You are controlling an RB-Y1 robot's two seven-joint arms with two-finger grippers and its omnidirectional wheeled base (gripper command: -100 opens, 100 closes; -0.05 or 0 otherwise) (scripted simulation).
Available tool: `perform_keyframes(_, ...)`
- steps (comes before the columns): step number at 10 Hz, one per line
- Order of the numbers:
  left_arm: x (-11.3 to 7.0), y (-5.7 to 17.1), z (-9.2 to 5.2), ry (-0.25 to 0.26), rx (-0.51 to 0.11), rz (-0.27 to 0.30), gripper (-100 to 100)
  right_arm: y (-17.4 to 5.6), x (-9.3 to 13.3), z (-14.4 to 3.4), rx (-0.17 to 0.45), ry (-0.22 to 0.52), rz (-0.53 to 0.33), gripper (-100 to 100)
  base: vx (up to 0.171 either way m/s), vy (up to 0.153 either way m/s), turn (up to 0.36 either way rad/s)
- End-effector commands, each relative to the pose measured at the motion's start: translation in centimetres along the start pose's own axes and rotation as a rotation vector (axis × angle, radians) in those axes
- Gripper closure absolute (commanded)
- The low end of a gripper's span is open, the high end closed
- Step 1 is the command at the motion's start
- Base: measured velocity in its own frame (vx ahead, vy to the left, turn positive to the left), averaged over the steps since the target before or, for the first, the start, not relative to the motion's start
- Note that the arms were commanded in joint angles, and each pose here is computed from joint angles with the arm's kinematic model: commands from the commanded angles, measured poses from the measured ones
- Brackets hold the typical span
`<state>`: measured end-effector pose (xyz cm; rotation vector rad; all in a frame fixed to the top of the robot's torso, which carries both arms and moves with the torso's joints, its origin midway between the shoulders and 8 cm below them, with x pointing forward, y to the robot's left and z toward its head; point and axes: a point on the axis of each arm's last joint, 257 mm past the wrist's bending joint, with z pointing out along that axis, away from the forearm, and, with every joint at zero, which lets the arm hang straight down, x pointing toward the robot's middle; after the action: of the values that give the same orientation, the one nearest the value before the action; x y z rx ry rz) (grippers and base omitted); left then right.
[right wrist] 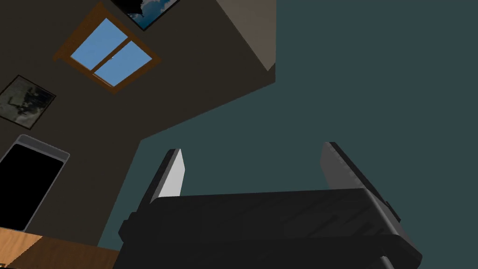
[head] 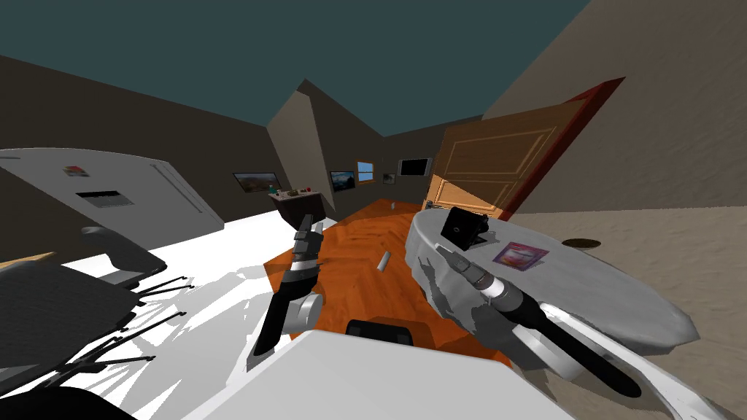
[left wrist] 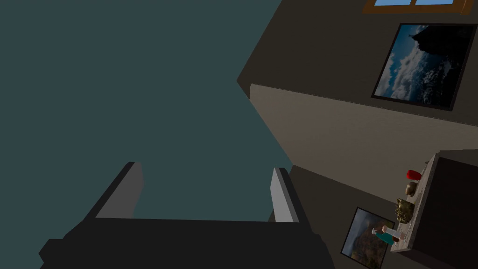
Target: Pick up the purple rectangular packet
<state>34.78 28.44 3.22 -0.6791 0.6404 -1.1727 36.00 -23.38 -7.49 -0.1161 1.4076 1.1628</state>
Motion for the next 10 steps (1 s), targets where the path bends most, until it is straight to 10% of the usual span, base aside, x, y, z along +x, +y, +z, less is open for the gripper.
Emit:
perform_keyframes(1,0.0,0.0,0.0,0.0,0.0,0.0,0,-0.1,0.2,-0.2,0.0,0.027,-0.012,-100,0.007,0.019,-0.012)
perform_keyframes(10,0.0,0.0,0.0,0.0,0.0,0.0,0,-2.4,1.6,-3.0,0.018,0.275,-0.101,-100,0.006,0.018,0.082)
